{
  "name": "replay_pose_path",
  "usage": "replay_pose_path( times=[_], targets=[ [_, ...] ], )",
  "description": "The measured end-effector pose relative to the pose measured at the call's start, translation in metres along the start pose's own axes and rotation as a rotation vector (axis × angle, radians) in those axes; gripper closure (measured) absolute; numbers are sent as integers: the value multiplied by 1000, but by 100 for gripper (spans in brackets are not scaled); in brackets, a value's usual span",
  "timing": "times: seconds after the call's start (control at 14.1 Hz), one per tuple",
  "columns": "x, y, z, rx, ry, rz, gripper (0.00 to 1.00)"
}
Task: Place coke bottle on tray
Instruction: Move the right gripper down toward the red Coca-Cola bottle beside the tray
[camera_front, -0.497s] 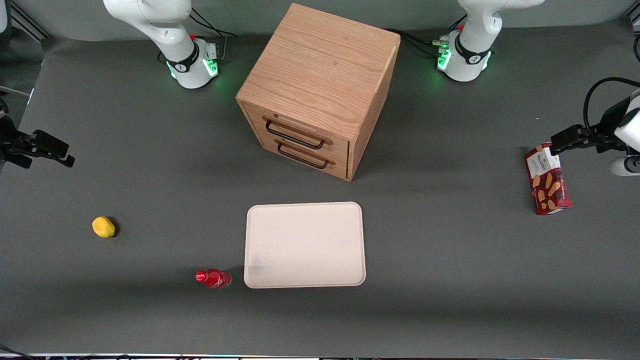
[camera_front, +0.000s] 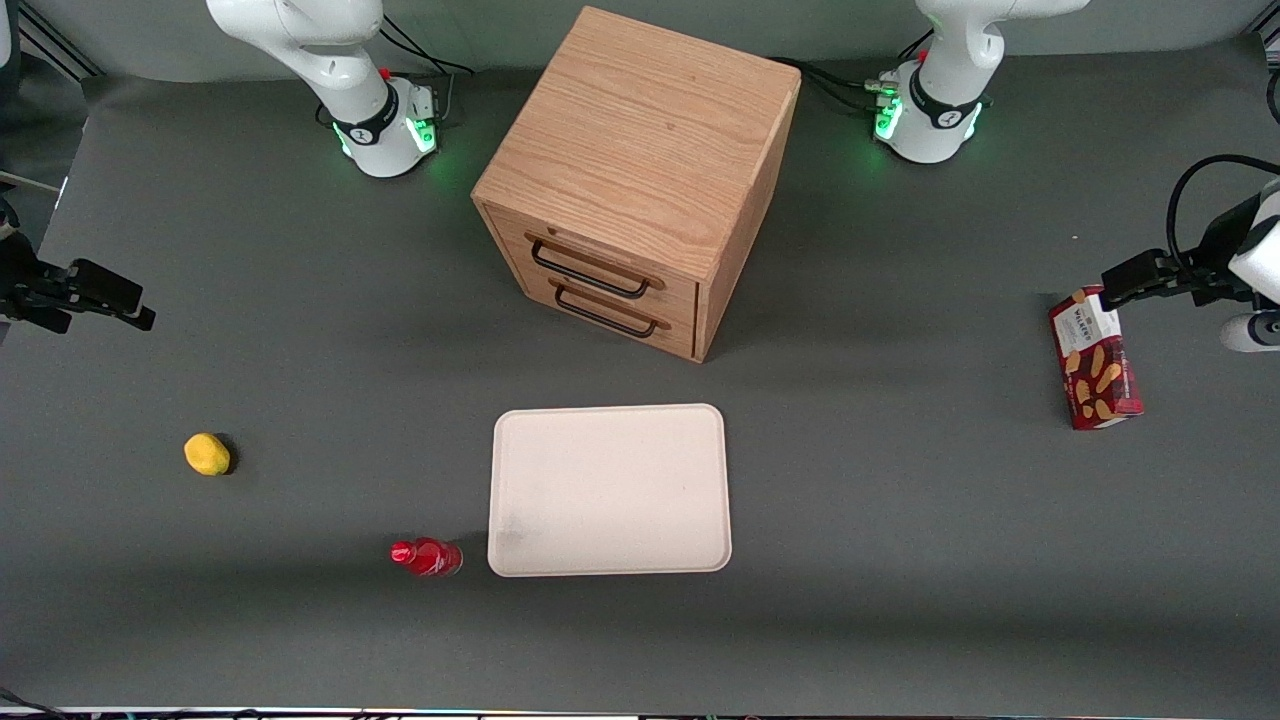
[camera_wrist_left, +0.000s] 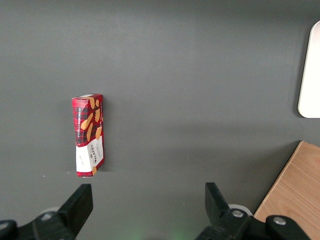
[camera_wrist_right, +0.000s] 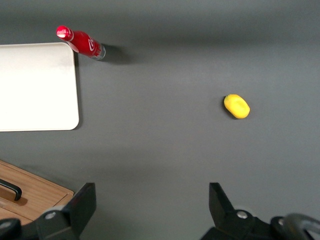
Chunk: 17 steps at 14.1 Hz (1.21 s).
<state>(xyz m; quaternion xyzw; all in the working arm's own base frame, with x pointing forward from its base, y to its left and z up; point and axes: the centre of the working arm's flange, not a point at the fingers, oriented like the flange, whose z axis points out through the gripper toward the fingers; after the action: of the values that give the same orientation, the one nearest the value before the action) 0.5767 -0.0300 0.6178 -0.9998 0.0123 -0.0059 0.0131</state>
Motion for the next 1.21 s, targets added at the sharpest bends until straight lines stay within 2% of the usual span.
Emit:
replay_pose_path(
  times=[0.21,0.43,0.71,1.06,1.21],
  targets=[
    [8,1,18,2,-32,1,0],
    [18,0,20,4,-36,-1,0],
    [52,-16,23,20,-64,-35,0],
    [96,-48,37,58,-24,-98,0],
    [113,-62,48,74,22,-119,0]
  ],
)
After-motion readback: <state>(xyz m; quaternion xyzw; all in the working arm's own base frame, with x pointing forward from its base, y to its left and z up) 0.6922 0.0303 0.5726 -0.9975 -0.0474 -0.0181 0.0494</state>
